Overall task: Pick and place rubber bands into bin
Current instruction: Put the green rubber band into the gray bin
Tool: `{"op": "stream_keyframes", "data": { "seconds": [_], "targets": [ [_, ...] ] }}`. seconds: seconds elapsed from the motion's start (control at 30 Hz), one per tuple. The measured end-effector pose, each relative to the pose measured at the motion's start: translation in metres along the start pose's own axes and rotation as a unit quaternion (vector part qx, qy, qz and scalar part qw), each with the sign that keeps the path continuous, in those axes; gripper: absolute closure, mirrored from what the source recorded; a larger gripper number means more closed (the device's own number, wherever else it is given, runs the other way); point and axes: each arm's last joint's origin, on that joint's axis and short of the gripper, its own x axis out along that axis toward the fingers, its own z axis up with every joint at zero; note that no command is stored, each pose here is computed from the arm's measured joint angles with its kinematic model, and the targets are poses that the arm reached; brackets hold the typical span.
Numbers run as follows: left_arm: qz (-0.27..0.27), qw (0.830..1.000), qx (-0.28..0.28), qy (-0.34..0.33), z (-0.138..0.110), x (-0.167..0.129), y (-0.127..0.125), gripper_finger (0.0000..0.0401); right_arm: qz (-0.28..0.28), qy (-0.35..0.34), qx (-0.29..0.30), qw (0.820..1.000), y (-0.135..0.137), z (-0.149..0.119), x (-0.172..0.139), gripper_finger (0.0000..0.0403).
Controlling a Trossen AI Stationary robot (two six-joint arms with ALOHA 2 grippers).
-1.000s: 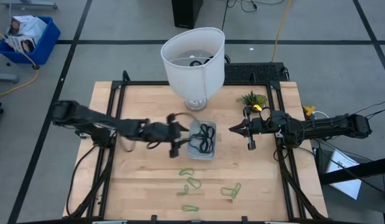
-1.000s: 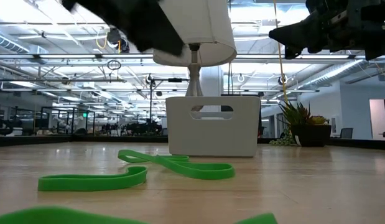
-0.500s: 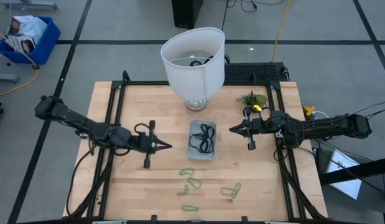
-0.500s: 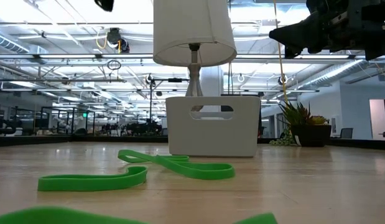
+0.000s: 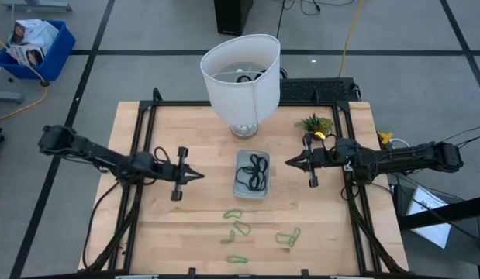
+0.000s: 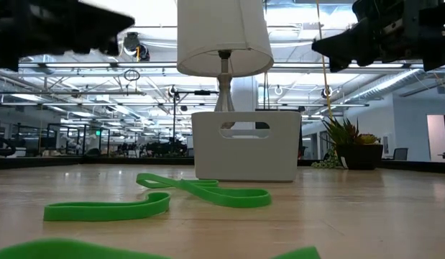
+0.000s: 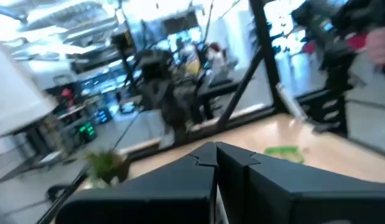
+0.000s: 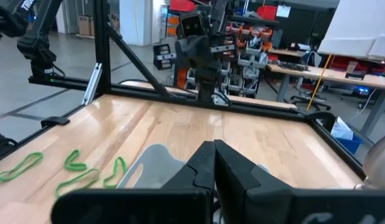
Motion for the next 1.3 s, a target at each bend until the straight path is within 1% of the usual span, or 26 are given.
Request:
{"op": "stream_keyframes", "data": {
  "seconds": [0.17,0.33,0.47,0.53,0.67,0.73,0.8,0.87,0.97,1.07,1.13,1.2,1.3],
  "targets": [
    [0.028,0.999,0.01,0.027,-0.013,-0.014,0.002,0.0397,0.0,0.003,-0.007,1.0,0.0,0.0,0.0,0.0403],
    [0.029,0.999,0.02,0.038,-0.019,-0.019,0.002,0.0399,0.001,0.003,-0.011,1.0,0.0,-0.001,0.0,0.0403],
    [0.079,0.995,0.042,0.035,-0.013,-0.016,0.007,0.0384,0.015,0.025,-0.019,0.999,0.01,-0.002,0.002,0.0403],
    [0.094,0.994,0.037,0.033,-0.01,-0.014,0.009,0.0374,0.027,0.046,-0.02,0.998,0.02,0.001,0.004,0.0403],
    [0.093,0.995,-0.003,0.04,-0.012,-0.014,0.008,0.0366,0.021,0.109,-0.031,0.993,0.047,0.014,0.011,0.0403],
    [0.087,0.995,-0.005,0.058,-0.015,-0.014,0.007,0.0365,0.026,0.131,-0.045,0.99,0.063,0.022,0.016,0.0403],
    [0.085,0.994,0.002,0.065,-0.017,-0.015,0.006,0.0365,0.042,0.143,-0.056,0.987,0.08,0.031,0.021,0.0403],
    [0.085,0.994,0.003,0.064,-0.016,-0.015,0.006,0.0365,0.051,0.156,-0.05,0.985,0.097,0.04,0.028,0.0403],
    [0.088,0.994,-0.015,0.056,-0.015,-0.015,0.007,0.0364,0.044,0.19,-0.043,0.98,0.12,0.049,0.039,0.0403],
    [0.089,0.994,-0.04,0.054,-0.015,-0.015,0.007,0.0364,0.056,0.241,-0.037,0.968,0.14,0.046,0.049,0.0403],
    [0.09,0.993,-0.053,0.053,-0.015,-0.015,0.007,0.0364,0.059,0.282,-0.017,0.957,0.149,0.042,0.054,0.0403],
    [0.09,0.992,-0.068,0.052,-0.015,-0.015,0.007,0.0364,0.062,0.331,0.01,0.942,0.155,0.035,0.056,0.0402],
    [0.09,0.992,-0.075,0.052,-0.015,-0.015,0.007,0.0364,0.064,0.404,0.054,0.911,0.16,0.023,0.053,0.0394]
  ]
}}
